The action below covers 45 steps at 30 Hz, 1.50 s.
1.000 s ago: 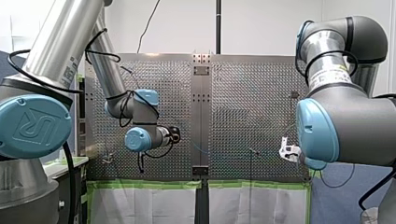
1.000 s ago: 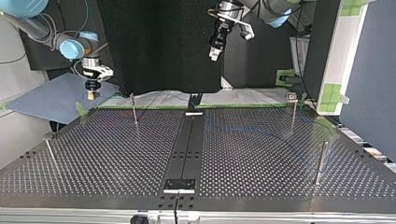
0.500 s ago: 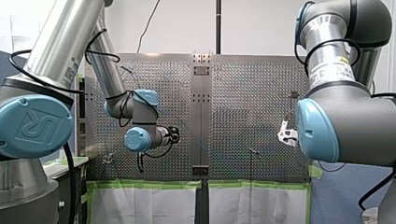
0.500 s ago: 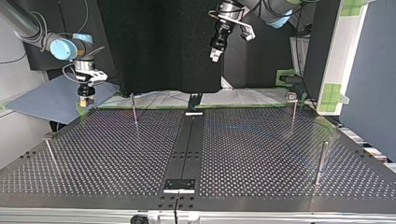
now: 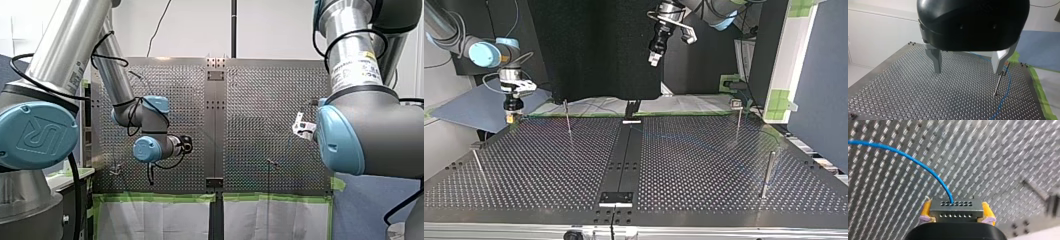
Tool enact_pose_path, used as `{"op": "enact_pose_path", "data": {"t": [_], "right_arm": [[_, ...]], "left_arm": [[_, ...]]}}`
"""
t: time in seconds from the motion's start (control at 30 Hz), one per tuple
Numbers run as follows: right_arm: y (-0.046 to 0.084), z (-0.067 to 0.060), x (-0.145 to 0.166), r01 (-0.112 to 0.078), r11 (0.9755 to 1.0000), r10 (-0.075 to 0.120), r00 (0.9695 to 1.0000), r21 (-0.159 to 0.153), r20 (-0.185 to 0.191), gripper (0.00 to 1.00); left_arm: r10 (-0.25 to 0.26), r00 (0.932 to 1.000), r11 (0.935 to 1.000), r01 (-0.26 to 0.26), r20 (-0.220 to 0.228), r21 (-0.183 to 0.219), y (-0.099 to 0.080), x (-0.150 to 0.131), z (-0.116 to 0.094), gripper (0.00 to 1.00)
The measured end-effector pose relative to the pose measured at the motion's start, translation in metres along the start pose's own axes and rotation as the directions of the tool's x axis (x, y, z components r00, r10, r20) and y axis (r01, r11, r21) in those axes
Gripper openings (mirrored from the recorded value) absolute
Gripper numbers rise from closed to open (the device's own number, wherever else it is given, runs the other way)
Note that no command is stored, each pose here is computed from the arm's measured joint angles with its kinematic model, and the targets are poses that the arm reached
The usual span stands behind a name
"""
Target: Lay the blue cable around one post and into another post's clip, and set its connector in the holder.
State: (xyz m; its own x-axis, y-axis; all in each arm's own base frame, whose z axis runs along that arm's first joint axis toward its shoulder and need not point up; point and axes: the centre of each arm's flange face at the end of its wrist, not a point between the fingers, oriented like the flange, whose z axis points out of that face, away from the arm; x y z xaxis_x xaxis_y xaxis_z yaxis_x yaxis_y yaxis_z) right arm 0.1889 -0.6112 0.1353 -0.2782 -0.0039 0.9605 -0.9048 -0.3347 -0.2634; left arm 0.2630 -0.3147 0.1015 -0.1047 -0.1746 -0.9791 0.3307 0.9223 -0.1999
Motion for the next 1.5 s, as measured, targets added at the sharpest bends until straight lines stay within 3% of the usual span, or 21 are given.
{"op": "enact_pose_path", "data": {"t": [0.23,0.47,0.7,0.87,1.0,1.1,1.3,1.5], "right_arm": [[-0.039,0.004,0.031,0.027,0.9971,-0.023,0.9987,0.072,-0.045,0.00],[-0.062,0.006,0.064,0.043,0.9940,-0.033,0.9942,0.100,-0.103,0.00],[-0.076,0.005,0.098,0.053,0.9959,-0.042,0.9878,0.073,-0.150,0.00],[-0.080,0.000,0.119,0.081,0.9962,-0.073,0.9816,0.034,-0.176,0.00],[-0.074,-0.002,0.118,0.100,0.9949,-0.101,0.9818,-0.011,-0.161,0.00],[-0.066,-0.003,0.113,0.120,0.9915,-0.126,0.9807,-0.051,-0.149,0.00],[-0.049,-0.001,0.112,0.159,0.9795,-0.178,0.9713,-0.124,-0.158,0.00],[-0.032,-0.001,0.113,0.162,0.9667,-0.195,0.9671,-0.198,-0.163,0.00]], "left_arm": [[0.000,1.0000,1.0000,0.000,-0.001,0.000,0.000,0.000,0.000,1.00],[-0.008,1.0000,0.9999,0.008,0.002,0.007,-0.001,0.000,0.000,1.00],[-0.013,0.9999,0.9998,0.013,-0.001,0.015,-0.001,0.000,0.001,1.00],[-0.017,0.9999,0.9998,0.017,0.000,0.014,0.000,0.000,0.001,1.00],[-0.019,0.9998,0.9997,0.019,-0.001,0.014,0.000,0.000,0.001,1.00],[-0.018,0.9998,0.9998,0.018,-0.006,0.011,0.001,0.000,0.001,1.00],[-0.017,0.9998,0.9997,0.017,-0.011,0.015,0.001,0.000,0.001,1.00],[-0.020,0.9997,0.9996,0.020,-0.013,0.018,0.001,0.001,0.001,1.00]]}}
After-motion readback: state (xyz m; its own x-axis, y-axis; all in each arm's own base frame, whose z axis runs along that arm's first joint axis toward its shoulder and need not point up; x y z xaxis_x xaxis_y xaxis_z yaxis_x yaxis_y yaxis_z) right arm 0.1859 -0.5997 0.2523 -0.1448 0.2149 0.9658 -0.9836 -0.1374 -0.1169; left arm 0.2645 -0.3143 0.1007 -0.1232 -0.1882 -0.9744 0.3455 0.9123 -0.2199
